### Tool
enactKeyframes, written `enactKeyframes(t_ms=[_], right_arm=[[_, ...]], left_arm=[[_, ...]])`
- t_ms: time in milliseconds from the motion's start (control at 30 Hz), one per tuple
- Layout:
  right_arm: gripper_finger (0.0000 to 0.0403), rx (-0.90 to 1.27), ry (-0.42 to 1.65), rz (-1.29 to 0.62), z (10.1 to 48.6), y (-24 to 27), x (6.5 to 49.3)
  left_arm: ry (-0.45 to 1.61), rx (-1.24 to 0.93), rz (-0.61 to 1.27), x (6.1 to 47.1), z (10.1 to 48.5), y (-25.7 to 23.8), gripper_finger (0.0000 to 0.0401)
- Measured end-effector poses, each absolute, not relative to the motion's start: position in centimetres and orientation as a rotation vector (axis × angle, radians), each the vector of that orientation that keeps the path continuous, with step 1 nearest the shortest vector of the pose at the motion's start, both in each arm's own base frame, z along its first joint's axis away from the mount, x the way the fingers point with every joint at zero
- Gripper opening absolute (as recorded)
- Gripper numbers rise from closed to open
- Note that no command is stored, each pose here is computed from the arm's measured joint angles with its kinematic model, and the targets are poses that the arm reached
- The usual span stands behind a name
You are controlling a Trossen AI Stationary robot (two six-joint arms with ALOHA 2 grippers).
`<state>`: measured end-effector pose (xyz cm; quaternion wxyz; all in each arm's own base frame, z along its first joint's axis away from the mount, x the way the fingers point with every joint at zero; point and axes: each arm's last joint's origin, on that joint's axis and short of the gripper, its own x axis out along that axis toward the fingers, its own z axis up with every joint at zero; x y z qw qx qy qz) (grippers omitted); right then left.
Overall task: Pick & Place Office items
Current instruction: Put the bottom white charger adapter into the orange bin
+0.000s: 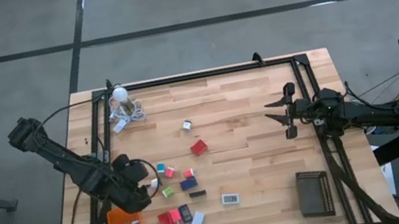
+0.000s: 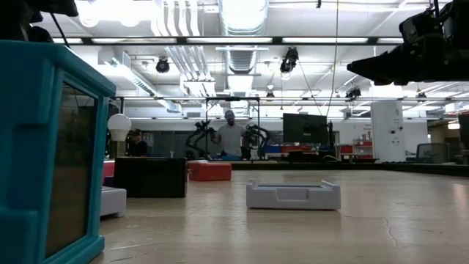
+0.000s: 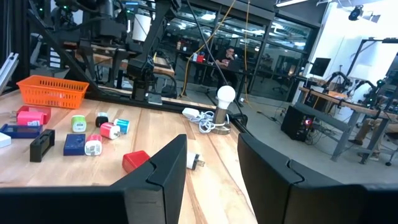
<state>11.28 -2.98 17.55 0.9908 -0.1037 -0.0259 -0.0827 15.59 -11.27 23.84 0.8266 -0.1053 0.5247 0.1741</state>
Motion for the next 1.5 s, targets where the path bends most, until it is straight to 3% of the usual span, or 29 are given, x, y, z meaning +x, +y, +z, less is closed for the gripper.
enactKeyframes(t_ms=[267,767,1500], right_arm=[[0.0139,-0.208,-0.052,-0.166,17.6,-3.0,11.3],[0.0139,-0.208,-0.052,-0.166,17.5,-3.0,11.3],[0.0139,-0.208,-0.052,-0.166,17.5,-3.0,11.3]], left_arm=[[1.305,-0.114,0.141,16.3,23.5,-10.2,0.023],[1.218,-0.282,0.219,17.2,19.3,-9.0,0.023],[1.214,-0.236,0.193,16.8,16.7,-8.3,0.023]])
